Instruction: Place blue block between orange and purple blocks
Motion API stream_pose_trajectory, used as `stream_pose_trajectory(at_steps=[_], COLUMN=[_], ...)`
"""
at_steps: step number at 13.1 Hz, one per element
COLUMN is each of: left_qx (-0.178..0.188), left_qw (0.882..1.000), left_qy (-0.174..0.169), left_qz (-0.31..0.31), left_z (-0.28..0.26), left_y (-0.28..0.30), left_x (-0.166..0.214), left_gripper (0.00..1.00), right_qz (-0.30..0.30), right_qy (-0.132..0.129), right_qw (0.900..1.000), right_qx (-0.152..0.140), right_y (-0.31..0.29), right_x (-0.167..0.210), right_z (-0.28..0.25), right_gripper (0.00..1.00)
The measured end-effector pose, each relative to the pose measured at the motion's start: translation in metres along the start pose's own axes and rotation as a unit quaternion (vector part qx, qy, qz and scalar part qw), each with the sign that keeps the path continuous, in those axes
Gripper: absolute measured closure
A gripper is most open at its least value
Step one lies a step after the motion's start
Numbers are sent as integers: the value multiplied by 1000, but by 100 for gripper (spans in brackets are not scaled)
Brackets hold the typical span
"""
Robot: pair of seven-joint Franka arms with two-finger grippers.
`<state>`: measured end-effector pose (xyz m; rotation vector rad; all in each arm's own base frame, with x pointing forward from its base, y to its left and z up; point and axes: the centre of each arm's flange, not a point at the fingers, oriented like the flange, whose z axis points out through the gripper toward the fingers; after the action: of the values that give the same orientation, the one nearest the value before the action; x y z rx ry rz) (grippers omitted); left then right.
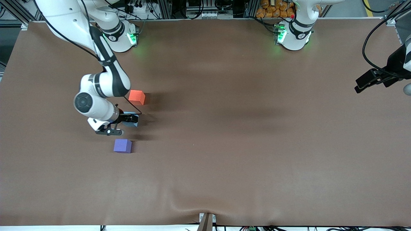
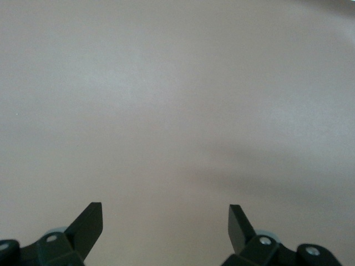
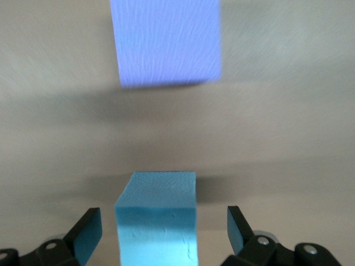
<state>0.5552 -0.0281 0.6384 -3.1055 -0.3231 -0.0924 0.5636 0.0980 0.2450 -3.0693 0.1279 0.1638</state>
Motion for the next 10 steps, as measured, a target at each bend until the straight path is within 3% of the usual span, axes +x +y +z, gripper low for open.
stream_pose_trajectory(at_steps=[4,6,10], left_qx=[0,1,5], left_qw=[1000,1000,998], left_qy=[-1,-5,-22], left_qz=[3,15,60], left_z=[0,1,3], left_y=[2,4,3], left_x=[-1,-2,-7], left_gripper=[0,0,0], right_qz=[25,18,-3], right_qy=[59,64,47], right_qw=[998,997,999], right_qx=[29,35,5], right_y=[56,80,103], right_x=[14,1,-37], right_z=[-113,-156,-239], right_gripper=[0,0,0])
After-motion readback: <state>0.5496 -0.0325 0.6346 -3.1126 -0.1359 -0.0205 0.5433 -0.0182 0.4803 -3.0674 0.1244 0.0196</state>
